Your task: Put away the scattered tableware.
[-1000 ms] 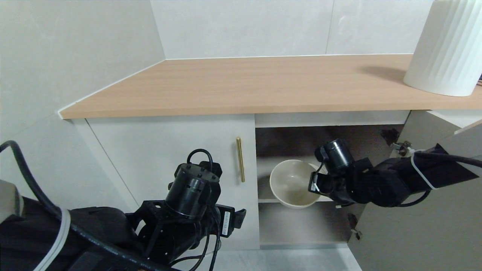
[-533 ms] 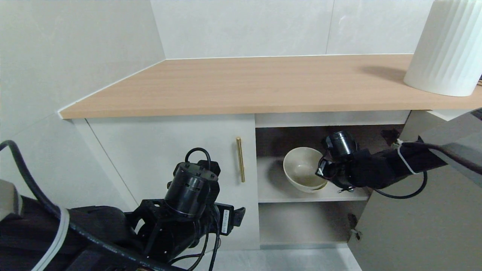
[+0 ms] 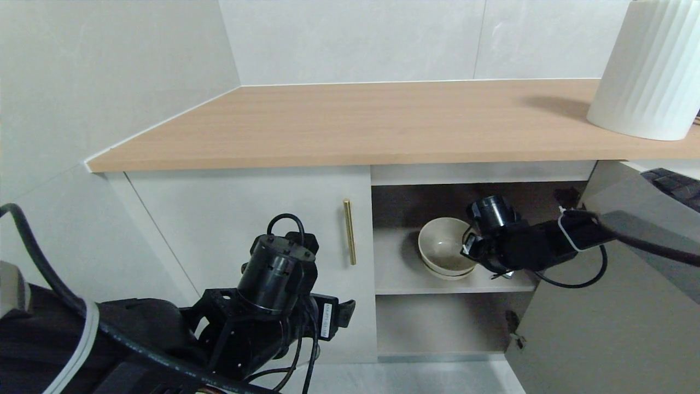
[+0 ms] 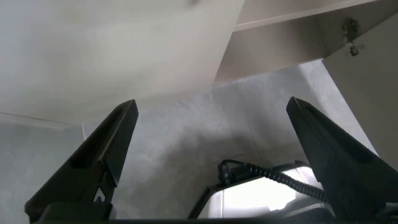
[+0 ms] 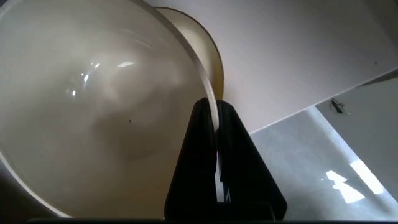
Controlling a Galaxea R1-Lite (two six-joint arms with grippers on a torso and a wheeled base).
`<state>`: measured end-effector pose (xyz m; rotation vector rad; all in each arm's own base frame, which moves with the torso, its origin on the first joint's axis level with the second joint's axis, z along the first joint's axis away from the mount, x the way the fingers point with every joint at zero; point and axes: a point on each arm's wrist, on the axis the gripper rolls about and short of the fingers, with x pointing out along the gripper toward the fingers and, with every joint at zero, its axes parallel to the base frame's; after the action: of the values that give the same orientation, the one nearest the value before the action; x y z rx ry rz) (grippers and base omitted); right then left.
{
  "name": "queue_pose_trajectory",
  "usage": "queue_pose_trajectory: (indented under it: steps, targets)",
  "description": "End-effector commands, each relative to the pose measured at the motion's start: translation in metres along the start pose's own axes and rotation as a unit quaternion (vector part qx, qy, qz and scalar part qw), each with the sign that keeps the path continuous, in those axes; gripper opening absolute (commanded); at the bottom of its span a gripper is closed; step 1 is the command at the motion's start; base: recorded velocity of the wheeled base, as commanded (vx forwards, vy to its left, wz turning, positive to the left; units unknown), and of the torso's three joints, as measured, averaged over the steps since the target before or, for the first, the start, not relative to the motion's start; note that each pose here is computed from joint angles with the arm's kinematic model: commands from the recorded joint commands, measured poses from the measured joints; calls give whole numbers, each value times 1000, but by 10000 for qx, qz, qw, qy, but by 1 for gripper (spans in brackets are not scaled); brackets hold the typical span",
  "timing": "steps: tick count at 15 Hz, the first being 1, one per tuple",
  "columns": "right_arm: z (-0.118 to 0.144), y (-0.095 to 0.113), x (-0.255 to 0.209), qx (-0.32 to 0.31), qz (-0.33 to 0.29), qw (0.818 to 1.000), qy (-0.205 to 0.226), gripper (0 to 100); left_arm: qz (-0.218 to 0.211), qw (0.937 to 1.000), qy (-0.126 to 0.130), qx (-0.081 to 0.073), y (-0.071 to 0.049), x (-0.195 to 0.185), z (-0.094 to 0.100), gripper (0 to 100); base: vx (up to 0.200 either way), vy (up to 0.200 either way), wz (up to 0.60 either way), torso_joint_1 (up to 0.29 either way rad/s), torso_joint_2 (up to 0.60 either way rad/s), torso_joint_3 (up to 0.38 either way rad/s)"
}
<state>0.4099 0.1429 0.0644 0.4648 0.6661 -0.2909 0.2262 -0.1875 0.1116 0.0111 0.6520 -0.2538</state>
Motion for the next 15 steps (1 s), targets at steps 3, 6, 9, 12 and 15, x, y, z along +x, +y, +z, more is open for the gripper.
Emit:
queue_pose_trajectory:
  steps: [3,6,9,12,15]
  targets:
    - [-2,-1,11,15,-62,10000,6,0,-2,10000,-2,0,0,0,0,100,0,0,0,0,0,0]
    - [-4,-1,14,-1,-99,10000,0,0,-2,10000,-2,0,0,0,0,100,0,0,0,0,0,0]
    - [-4,0,21,19,-137,9999,-42,0,-2,10000,-2,0,0,0,0,100,0,0,0,0,0,0]
    - [-2,-2,24,36,-180,9998,-70,0,-2,10000,-2,0,0,0,0,100,0,0,0,0,0,0]
    - [-2,-2,25,36,-180,9998,-70,0,-2,10000,-2,0,0,0,0,100,0,0,0,0,0,0]
